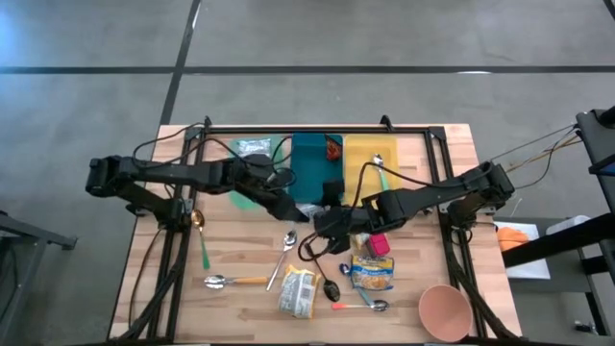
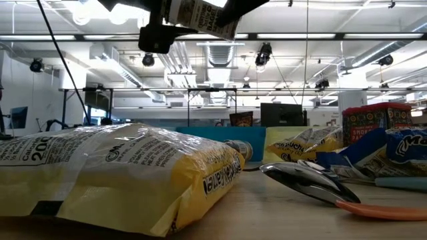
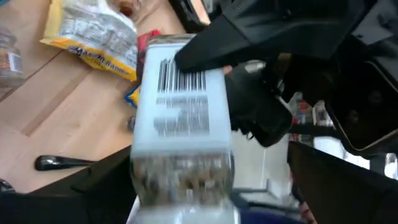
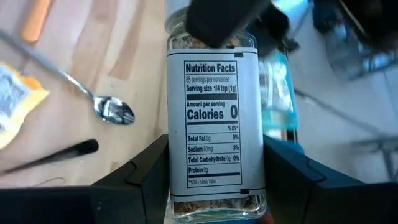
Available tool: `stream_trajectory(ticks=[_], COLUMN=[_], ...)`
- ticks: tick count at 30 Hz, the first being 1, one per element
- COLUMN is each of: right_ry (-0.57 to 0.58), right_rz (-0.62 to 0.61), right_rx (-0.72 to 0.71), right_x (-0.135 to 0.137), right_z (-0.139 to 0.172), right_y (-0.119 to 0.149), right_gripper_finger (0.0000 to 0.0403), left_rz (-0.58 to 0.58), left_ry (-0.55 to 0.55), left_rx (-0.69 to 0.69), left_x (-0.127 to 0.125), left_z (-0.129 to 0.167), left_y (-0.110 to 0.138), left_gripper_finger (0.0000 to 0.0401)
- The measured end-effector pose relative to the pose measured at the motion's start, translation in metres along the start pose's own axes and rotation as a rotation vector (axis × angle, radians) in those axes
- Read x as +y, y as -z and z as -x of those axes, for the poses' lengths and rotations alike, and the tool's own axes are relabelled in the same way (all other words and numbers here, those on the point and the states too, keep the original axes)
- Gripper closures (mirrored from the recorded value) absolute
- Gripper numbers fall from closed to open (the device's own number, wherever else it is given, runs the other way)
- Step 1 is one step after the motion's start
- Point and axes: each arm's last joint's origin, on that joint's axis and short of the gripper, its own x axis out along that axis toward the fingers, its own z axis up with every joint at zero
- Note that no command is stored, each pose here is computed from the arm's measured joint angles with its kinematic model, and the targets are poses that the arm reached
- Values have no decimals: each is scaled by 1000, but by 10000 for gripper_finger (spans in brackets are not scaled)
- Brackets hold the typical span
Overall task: Pick & Place Food Item
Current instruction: Put the white seasoning bottle into the blue bin
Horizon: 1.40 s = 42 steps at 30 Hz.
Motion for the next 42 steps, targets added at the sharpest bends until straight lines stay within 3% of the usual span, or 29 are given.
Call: stream_trajectory(ticks=[8, 13, 21, 42], right_ry=[145, 145, 181, 219], right_rz=[-238, -256, -256, -284], right_rx=[-4, -8, -10, -26], right_x=[-10, -10, -10, -13], right_z=[17, 19, 20, 23], right_y=[2, 2, 1, -1], right_gripper_finger=[210, 210, 210, 210], left_rz=[125, 128, 130, 100], left_ry=[-78, -87, -69, -25], left_rx=[-248, -323, -335, -326], left_x=[-3, -3, -4, -8], left_z=[15, 21, 21, 21], left_y=[-7, -14, -15, -16], left_gripper_finger=[44, 70, 99, 102])
